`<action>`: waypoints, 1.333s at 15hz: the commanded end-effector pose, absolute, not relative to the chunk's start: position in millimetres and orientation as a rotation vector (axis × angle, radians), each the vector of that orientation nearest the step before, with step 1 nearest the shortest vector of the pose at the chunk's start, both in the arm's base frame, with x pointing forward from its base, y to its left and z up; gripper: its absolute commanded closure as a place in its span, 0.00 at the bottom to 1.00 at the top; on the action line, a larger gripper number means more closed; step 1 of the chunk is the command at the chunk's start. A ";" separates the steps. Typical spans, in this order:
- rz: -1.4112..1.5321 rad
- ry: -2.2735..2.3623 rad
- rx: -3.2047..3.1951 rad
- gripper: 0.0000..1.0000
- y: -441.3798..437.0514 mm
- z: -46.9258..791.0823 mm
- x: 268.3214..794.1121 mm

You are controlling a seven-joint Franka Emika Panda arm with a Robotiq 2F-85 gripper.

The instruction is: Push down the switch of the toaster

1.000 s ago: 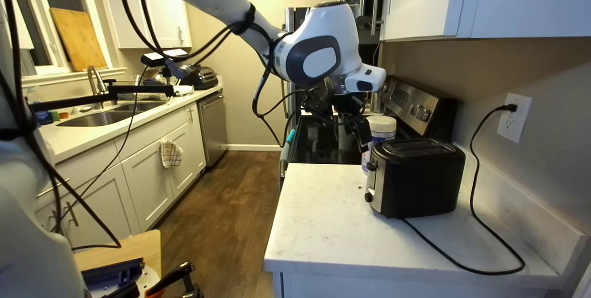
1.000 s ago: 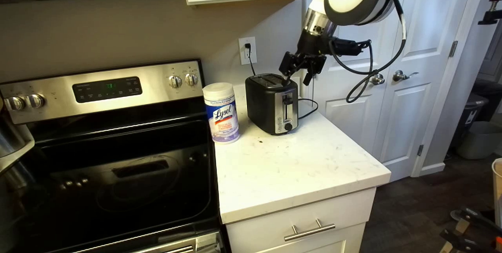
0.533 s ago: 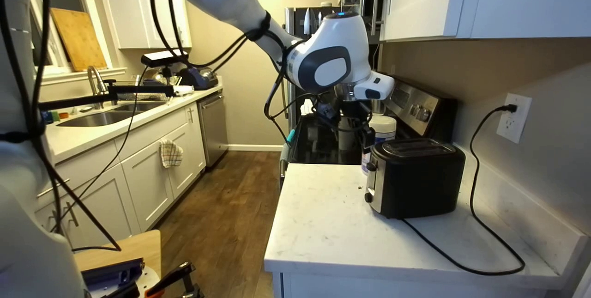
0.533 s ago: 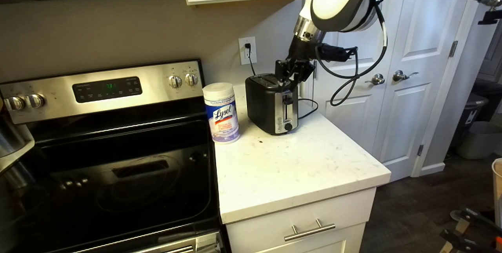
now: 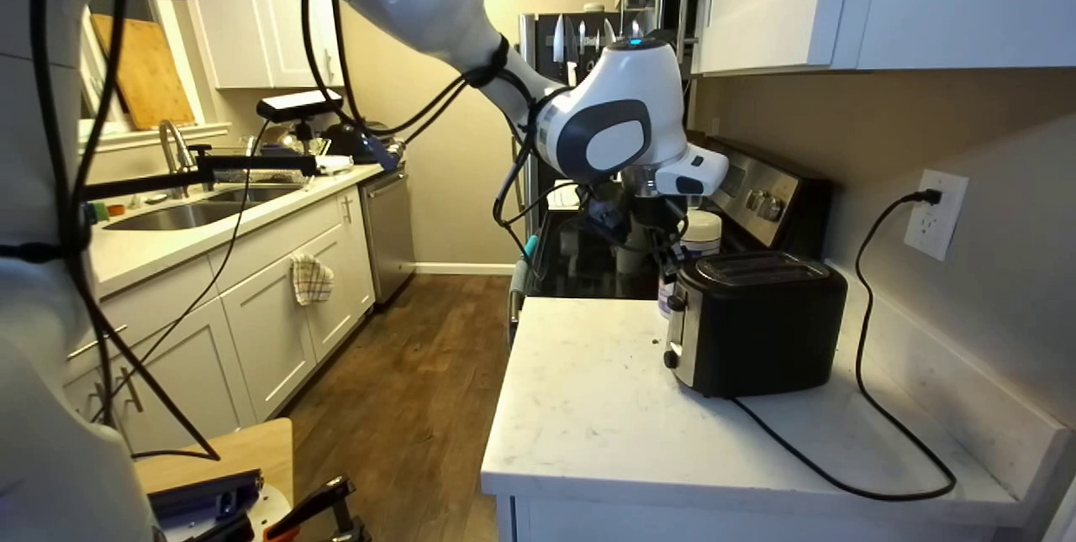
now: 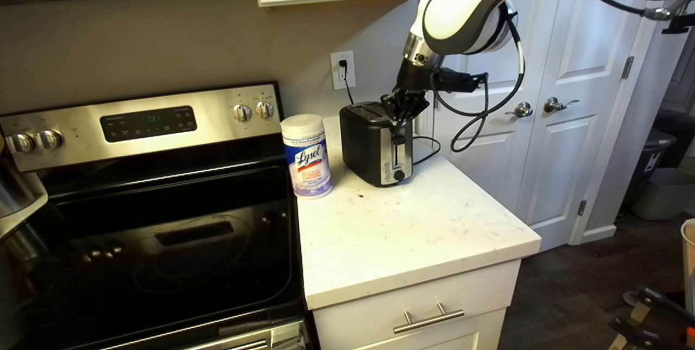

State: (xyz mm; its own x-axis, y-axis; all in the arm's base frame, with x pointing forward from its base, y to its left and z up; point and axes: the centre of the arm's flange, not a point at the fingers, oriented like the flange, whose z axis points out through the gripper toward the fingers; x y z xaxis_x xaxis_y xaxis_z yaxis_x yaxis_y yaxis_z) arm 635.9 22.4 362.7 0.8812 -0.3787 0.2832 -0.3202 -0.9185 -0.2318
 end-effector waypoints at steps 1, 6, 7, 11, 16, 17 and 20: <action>-0.515 0.583 -2.886 1.00 22.9 358.3 635.2; -0.516 0.619 -2.955 1.00 34.8 355.9 619.9; -0.517 0.624 -2.965 1.00 38.2 354.9 618.1; -0.541 0.626 -2.996 1.00 50.8 349.7 612.0; -0.656 0.646 -3.017 1.00 58.9 351.5 609.8; -0.672 0.655 -3.019 1.00 58.8 352.8 610.4; -0.697 0.685 -3.030 1.00 56.6 354.3 611.5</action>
